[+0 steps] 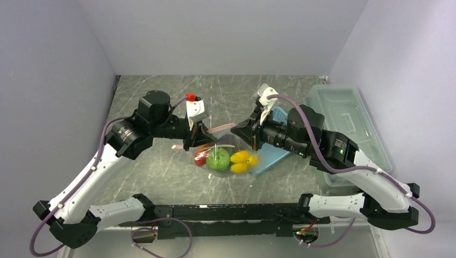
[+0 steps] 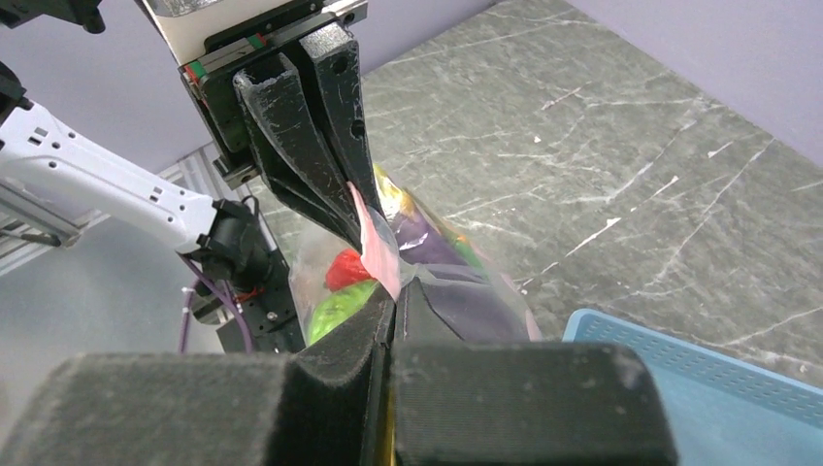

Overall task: Place the food in the zip-top bag and seal the zipper
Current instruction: Place the zipper food storage bag at the center of the board.

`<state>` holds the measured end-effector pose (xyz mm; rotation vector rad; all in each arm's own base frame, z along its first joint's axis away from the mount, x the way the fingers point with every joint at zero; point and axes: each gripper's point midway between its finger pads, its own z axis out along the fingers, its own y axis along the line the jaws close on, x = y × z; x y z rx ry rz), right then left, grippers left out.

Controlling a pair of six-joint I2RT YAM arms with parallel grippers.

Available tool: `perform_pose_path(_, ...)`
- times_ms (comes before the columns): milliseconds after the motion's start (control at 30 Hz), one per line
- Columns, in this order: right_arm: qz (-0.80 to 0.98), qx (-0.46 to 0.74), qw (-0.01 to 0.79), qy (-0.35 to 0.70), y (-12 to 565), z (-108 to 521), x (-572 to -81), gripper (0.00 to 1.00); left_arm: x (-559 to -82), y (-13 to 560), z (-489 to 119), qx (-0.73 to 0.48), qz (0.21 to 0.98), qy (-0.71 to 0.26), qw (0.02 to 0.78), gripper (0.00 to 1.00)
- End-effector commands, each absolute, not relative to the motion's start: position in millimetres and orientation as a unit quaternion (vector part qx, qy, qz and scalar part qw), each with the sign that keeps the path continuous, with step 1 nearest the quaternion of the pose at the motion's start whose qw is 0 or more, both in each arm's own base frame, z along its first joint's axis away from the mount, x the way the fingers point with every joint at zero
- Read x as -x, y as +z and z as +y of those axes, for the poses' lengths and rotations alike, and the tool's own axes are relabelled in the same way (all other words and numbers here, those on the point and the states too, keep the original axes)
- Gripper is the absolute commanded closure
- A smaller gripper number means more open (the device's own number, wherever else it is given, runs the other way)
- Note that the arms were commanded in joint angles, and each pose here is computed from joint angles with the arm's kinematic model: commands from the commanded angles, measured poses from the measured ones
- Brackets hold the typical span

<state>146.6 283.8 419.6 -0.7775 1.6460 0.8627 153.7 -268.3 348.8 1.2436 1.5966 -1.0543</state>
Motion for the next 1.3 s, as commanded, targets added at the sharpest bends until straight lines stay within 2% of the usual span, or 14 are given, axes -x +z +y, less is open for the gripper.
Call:
perform_pose_path(0, 0.654, 0.287, 0.588, 0.379, 460, 272, -152, 0.91, -176, 361, -261, -0.465, 0.653, -0.375, 0.466, 1.00)
perform_pose_path(133, 0.666, 0.267, 0.599, 0.357, 459, 264, -161, 0.61, -186, 369, -253, -0.449, 0.660, -0.347, 0.493, 1.00)
perform_pose_path(300, 0.670, 0.247, 0.615, 0.333, 464, 249, -167, 0.50, -201, 380, -238, -0.419, 0.671, -0.300, 0.534, 1.00)
perform_pose_path(600, 0.675, 0.236, 0.624, 0.315, 460, 240, -172, 0.47, -235, 397, -202, -0.368, 0.685, -0.184, 0.601, 1.00)
perform_pose_path(1033, 0.677, 0.245, 0.616, 0.321, 452, 248, -171, 0.46, -283, 398, -173, -0.341, 0.694, -0.036, 0.633, 1.00)
perform_pose_path(1267, 0.676, 0.250, 0.613, 0.324, 448, 247, -168, 0.46, -320, 384, -152, -0.312, 0.714, 0.017, 0.626, 1.00)
